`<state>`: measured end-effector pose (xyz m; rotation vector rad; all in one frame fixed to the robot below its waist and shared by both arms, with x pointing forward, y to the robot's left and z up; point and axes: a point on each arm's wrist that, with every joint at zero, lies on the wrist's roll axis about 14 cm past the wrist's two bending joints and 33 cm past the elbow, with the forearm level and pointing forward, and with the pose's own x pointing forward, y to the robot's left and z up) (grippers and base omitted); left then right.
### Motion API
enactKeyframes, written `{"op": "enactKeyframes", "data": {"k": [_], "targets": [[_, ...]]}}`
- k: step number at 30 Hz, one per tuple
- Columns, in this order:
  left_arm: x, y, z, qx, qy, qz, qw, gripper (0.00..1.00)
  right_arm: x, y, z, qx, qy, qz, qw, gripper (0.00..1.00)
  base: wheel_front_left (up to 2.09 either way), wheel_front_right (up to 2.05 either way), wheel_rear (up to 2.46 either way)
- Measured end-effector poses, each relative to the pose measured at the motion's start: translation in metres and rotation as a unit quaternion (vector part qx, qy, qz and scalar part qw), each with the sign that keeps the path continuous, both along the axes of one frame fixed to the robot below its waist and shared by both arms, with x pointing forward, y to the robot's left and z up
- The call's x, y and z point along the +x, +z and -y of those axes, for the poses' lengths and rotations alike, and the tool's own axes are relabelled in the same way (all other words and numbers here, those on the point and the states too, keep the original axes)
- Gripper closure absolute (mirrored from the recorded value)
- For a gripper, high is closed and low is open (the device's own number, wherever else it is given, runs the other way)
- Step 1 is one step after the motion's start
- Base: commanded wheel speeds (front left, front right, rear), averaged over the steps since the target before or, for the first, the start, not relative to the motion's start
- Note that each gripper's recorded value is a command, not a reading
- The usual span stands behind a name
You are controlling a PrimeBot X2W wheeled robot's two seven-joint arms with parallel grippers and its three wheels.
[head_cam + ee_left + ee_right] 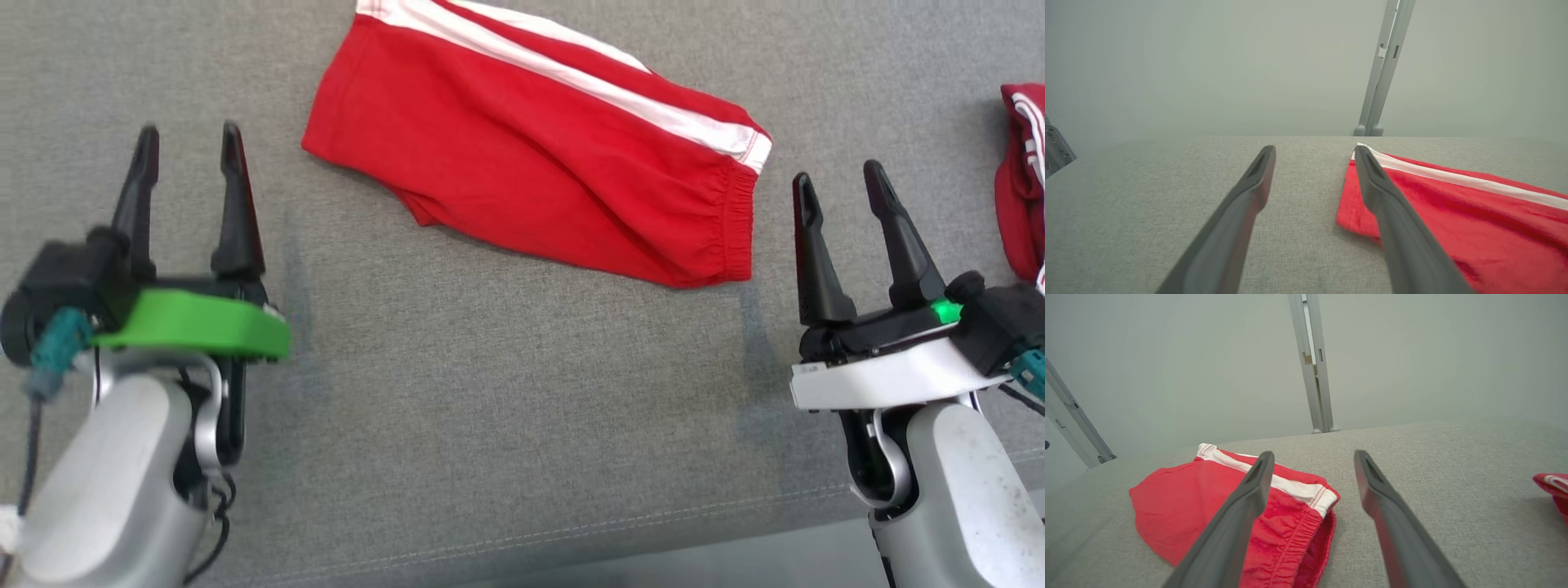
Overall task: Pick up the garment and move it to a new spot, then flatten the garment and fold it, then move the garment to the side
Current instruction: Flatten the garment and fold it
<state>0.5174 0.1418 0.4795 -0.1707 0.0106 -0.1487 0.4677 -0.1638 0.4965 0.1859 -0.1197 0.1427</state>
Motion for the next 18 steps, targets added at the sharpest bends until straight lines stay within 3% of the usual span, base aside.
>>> {"op": "enactKeyframes", "data": {"k": [10,18], "targets": [[-0.062,0.003,-0.013,0.035,0.029,-0.007,0.999,0.0,-0.033,-0.007,0.002,-0.022,-0.005,-0.024,0.999,0.0,0.0,0.0,0.0],[-0.078,0.017,-0.014,0.035,0.029,0.005,0.999,0.0,-0.044,0.003,0.0,-0.021,-0.005,-0.015,1.0,0.0,0.0,0.0,0.0]]}}
